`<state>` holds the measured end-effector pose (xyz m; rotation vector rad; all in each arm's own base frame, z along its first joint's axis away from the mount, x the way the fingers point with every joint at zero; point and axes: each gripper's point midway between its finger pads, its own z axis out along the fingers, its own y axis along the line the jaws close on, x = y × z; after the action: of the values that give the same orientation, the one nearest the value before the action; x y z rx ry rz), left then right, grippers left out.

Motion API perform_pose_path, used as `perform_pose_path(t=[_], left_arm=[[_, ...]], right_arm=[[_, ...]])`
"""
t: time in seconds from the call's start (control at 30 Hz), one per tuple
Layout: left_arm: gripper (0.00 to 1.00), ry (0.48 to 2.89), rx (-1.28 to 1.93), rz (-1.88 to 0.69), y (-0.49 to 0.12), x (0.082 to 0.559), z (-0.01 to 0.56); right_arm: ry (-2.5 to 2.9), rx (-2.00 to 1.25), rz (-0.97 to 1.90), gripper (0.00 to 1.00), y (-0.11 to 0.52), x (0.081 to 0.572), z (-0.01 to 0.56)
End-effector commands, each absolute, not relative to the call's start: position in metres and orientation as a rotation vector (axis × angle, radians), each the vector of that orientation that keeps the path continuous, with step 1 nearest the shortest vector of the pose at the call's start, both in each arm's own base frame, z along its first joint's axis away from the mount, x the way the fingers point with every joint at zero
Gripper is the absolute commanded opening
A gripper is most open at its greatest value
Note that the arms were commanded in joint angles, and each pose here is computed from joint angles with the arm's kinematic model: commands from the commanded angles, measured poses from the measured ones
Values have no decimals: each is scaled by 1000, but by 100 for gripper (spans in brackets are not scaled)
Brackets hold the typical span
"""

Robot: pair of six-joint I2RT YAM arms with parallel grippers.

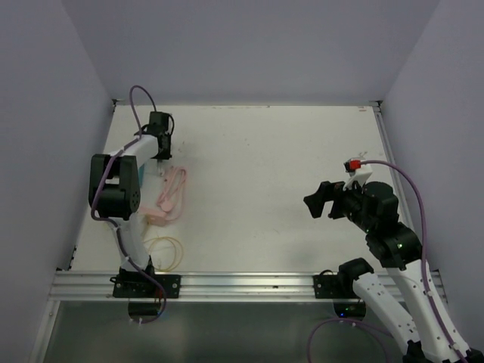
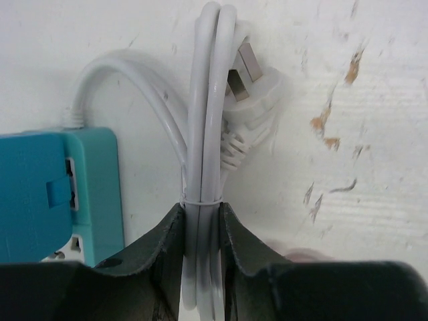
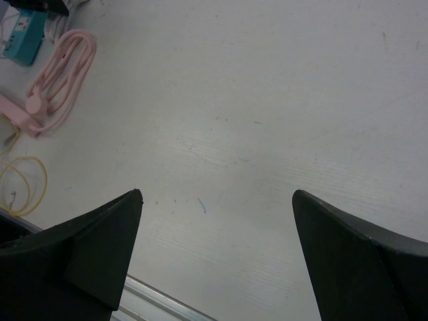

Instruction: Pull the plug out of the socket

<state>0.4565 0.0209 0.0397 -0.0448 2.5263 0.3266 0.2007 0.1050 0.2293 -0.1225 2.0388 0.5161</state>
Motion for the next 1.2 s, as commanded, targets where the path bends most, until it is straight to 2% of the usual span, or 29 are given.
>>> perform_pose_path(t=[0.0, 0.13, 0.27, 0.5, 0.8, 1.17], left_arm=[[0, 2394, 18, 240, 9, 506, 70], [0, 2346, 171, 214, -19, 536, 79], [0, 2260, 261, 143, -71, 562, 109], [0, 2171, 480, 23, -179, 551, 131], [0, 2254, 638, -165, -280, 472, 104], [0, 2309, 1025, -323, -370, 301, 62]], right_arm=[[2008, -134, 492, 99, 103, 206, 240], [2020, -135, 491, 99, 103, 204, 241], [2033, -137, 496, 99, 104, 203, 239], [2052, -137, 498, 99, 105, 204, 241], [2055, -119, 507, 99, 105, 202, 245], [1996, -73, 476, 99, 94, 198, 255]])
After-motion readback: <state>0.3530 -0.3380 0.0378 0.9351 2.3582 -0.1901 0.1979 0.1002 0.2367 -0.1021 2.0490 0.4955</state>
